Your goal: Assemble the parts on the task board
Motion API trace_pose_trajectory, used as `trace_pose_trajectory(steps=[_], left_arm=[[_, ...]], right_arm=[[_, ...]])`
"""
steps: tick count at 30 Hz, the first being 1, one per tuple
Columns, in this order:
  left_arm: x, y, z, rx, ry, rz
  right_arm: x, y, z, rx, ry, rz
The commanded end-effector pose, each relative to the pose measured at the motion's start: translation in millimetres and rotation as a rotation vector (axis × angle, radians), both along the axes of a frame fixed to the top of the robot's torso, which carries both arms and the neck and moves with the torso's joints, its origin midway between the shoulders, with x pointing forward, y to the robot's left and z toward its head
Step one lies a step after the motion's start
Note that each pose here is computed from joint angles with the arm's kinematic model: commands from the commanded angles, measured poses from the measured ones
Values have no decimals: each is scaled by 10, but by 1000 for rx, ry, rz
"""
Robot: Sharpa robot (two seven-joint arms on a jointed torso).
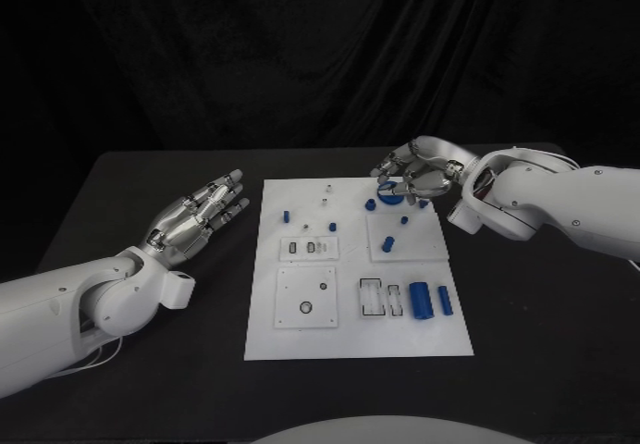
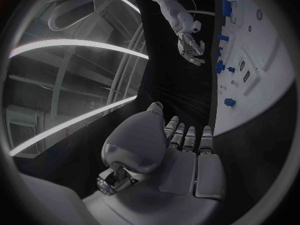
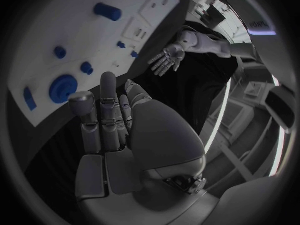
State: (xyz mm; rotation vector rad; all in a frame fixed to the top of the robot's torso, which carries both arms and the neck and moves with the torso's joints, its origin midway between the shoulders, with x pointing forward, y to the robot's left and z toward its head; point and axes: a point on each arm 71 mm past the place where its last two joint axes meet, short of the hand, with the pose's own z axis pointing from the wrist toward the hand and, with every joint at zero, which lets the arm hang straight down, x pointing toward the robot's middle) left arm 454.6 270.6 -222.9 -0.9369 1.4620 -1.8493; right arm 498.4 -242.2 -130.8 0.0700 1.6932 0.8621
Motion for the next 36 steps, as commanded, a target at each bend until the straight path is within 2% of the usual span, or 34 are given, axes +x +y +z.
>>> trace_pose_trajectory(steps=[1,6,12,15,24,36], left_arm=[[-38,34,159,-99,-169,34],[-70,44,187,-105,-173,34],[-95,45,206,-111,-174,31],[-101,48,209,-112,-173,30],[-112,54,211,-113,-166,24],[-96,14,198,-117,-158,8]], right_arm=[[1,-12,79,-323,-275,-39],[-23,36,95,-440,-351,-33],[-63,93,130,-507,-434,-36],[-79,115,138,-521,-451,-33],[-122,194,118,-566,-438,-14],[-82,268,66,-614,-395,9]])
